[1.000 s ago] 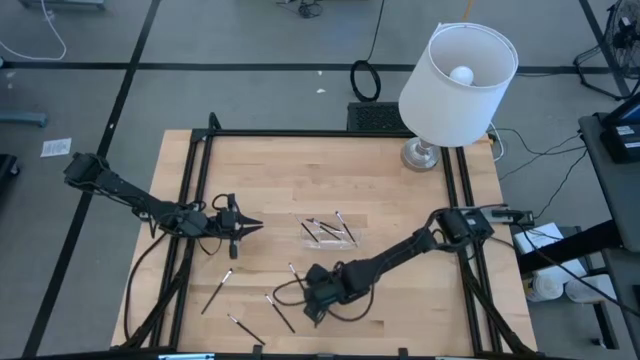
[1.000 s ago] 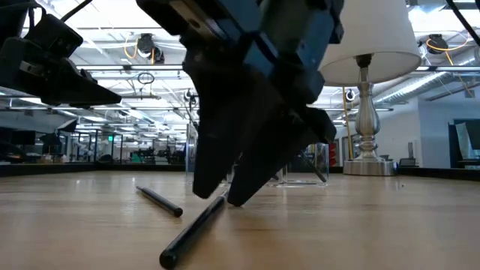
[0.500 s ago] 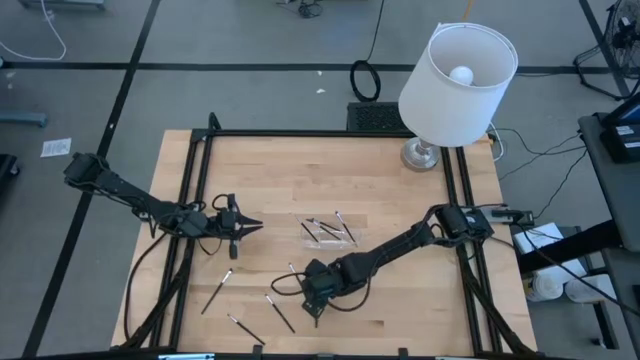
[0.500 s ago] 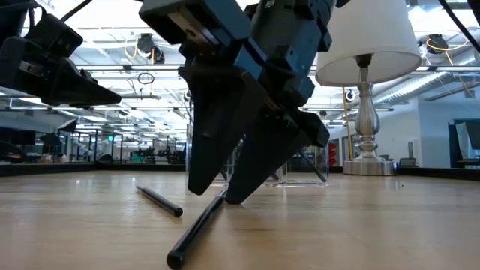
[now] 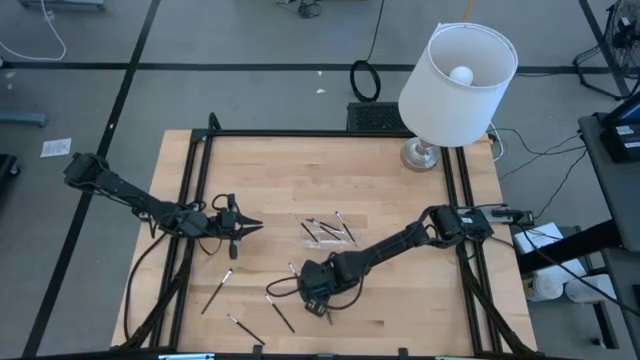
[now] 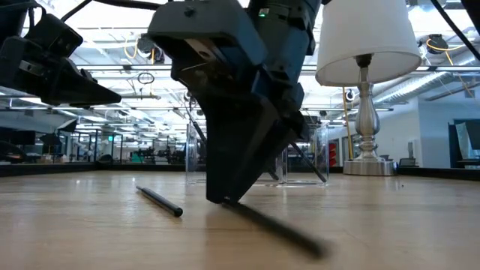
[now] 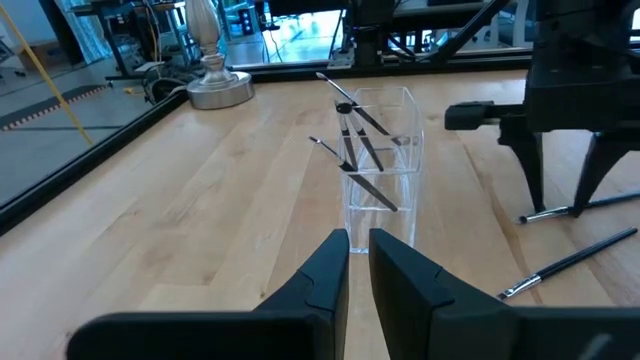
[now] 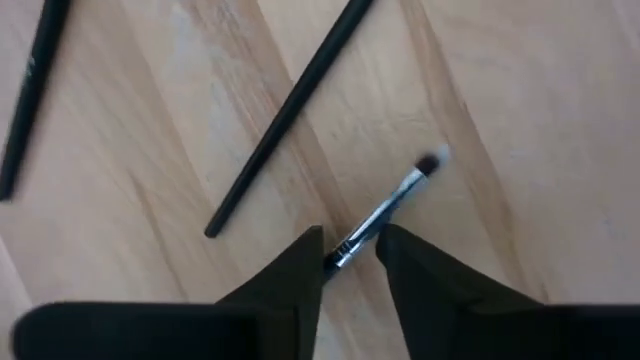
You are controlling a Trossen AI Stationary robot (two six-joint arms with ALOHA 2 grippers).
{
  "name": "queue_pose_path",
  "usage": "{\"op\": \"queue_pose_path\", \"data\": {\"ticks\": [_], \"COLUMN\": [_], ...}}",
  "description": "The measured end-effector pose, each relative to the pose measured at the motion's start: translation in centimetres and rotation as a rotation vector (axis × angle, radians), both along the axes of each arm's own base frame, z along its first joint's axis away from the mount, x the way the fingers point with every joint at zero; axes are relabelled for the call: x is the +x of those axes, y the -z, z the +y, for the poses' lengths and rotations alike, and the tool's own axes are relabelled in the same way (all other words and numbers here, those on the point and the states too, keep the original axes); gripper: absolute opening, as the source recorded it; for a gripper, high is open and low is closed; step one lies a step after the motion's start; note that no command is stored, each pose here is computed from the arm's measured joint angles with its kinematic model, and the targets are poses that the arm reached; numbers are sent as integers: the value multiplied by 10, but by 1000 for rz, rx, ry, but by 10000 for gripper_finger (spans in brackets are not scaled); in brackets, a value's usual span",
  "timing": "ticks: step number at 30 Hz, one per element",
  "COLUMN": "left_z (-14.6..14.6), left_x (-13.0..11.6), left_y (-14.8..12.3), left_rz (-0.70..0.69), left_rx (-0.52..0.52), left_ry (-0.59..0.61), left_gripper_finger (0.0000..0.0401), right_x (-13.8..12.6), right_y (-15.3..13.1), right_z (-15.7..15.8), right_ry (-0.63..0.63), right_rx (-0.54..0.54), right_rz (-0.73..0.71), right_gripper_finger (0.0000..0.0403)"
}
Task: Pick & Place Makeup Supplies
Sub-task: Put the makeup brush into the transparent organizer
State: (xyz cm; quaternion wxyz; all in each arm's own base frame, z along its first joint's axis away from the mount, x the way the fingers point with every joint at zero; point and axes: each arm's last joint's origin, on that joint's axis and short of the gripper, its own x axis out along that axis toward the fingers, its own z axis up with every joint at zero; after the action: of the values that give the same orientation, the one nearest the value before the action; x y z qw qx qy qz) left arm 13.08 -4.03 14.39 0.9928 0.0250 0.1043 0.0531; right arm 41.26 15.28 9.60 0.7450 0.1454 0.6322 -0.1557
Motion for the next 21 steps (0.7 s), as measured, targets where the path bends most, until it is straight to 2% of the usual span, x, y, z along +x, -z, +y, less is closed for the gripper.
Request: {"op": "queue_pose_path", "data": {"ticks": [10, 17, 21], "left_z": [0, 0, 0], "left_x": [0, 0, 0], "left_y": [0, 0, 0], "left_rz": [0, 0, 0], "left_rx": [-1, -1, -2], "left_ry": [-1, -1, -2], "left_gripper_finger": [51, 51, 51], "right_x": [-7, -8, -8], "right_y": [0, 0, 0], "right_z": [8, 12, 12], "right_ry": [-208, -229, -254], "right_rx": [-35, -35, -32], "right_rz": [44, 44, 45], "right_gripper_finger": [11, 21, 14]}}
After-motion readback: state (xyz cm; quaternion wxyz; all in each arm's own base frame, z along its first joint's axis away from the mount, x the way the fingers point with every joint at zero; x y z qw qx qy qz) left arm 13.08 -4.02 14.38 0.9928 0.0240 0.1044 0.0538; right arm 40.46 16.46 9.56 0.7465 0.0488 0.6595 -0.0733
